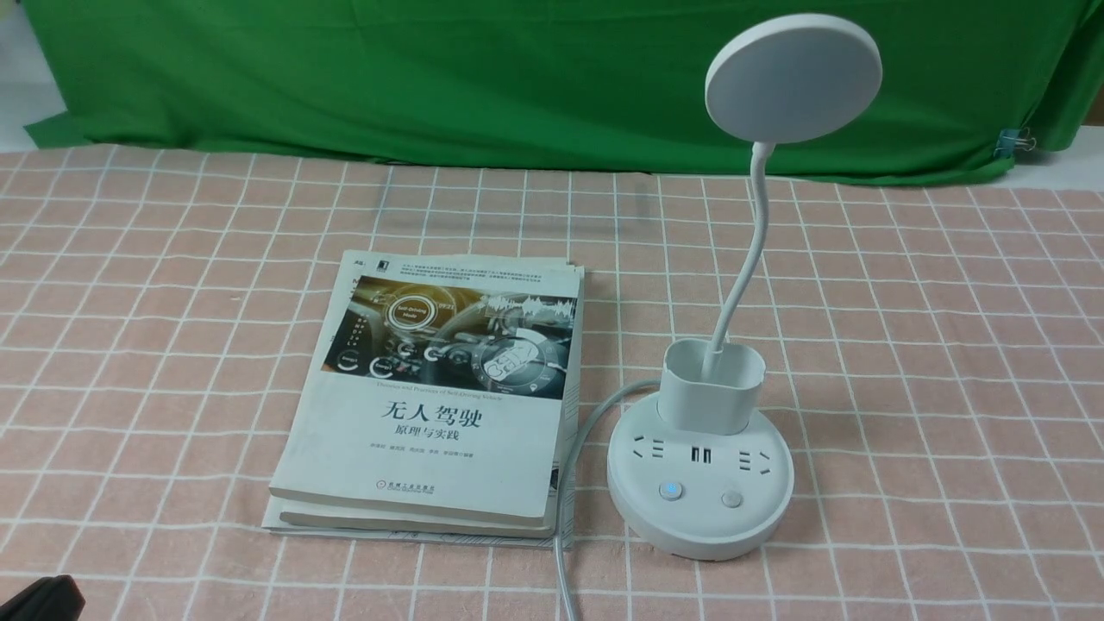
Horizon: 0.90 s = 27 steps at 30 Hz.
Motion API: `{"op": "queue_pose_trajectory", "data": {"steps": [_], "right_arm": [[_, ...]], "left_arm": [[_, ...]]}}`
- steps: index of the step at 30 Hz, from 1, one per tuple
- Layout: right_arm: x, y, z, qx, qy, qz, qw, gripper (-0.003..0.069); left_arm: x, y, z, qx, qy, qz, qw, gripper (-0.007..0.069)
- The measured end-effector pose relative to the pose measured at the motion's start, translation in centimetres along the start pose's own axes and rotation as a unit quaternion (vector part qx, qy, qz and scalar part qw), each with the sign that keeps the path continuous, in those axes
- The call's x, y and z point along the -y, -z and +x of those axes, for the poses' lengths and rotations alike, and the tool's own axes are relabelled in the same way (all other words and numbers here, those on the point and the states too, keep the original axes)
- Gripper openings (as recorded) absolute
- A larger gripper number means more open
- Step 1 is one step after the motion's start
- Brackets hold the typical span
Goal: Turn off the table lamp on the pink coffee tablecloth by hand.
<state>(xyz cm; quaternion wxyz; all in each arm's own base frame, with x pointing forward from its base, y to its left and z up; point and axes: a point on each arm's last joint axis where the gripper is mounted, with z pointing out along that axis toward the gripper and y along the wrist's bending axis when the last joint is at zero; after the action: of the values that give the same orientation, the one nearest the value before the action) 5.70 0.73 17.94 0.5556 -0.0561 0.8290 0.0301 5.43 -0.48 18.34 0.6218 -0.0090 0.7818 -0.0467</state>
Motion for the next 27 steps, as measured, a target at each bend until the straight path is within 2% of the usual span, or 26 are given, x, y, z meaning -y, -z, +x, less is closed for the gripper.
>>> {"op": "queue_pose_trajectory", "data": {"steps": [8, 27], "right_arm": [[0.01, 0.31, 0.58, 0.034, 0.005, 0.002, 0.999, 0.0036], [0.01, 0.34, 0.55, 0.037, 0.015, 0.003, 0.999, 0.0045]], "left_arm": [[0.00, 0.00, 0.00, 0.000, 0.000, 0.000, 1.000, 0.0006], [0.00, 0.00, 0.00, 0.000, 0.000, 0.000, 1.000, 0.0006]]}}
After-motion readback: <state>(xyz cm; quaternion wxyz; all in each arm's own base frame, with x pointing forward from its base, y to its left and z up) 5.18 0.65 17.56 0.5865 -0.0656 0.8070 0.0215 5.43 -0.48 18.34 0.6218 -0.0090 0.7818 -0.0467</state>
